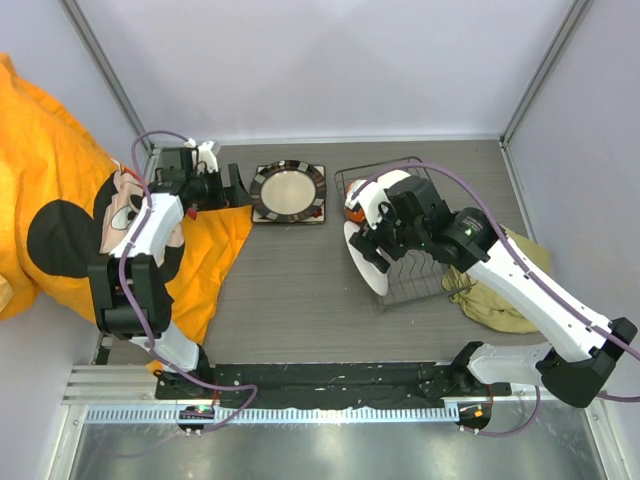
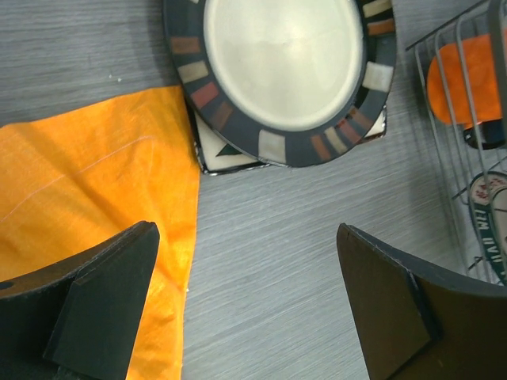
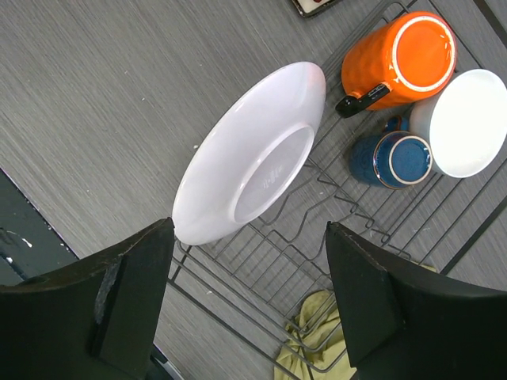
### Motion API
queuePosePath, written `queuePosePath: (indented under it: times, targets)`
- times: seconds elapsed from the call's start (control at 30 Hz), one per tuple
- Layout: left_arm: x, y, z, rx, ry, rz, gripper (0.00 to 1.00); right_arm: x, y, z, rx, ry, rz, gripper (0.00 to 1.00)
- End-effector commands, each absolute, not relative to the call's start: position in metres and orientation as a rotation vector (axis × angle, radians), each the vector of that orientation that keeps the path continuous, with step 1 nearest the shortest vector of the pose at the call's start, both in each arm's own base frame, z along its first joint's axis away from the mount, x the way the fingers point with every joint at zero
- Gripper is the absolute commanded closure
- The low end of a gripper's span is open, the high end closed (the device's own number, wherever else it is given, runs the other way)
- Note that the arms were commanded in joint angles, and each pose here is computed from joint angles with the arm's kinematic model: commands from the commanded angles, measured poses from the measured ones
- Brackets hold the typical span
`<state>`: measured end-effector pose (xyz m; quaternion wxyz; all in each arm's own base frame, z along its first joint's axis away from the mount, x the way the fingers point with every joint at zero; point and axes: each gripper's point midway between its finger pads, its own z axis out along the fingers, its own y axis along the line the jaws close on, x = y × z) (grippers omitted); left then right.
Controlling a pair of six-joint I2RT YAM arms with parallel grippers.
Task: Unload the mixed dishes from the dish rack
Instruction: Place the plate at the center of the board, then pick up the plate from the dish rack.
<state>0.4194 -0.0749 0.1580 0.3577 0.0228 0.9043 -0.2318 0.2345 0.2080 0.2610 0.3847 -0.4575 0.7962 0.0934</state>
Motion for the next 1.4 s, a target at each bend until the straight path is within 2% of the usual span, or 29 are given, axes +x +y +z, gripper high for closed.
queuePosePath:
  times: [0.0,0.47,0.83,1.37]
  targets:
    - [0.414,-0.063,0.168,0.1,2.303,-0.494,0.0,0.237,0.218,0.265,-1.139,2.028,0.246,0.17]
    - [0.405,-0.052,0.181,0.11,2.26,-0.392,0.0,0.266,0.239,0.229,-1.049,2.119,0.144,0.15]
    - [0.403,-0.048,0.18,0.123,2.257,-0.367,0.0,0.266,0.252,0.207,-1.104,2.155,0.135,0.15]
    - [0.402,-0.05,0.173,0.143,2.258,-0.374,0.0,0.29,0.233,0.182,-1.069,2.172,-0.141,0.16]
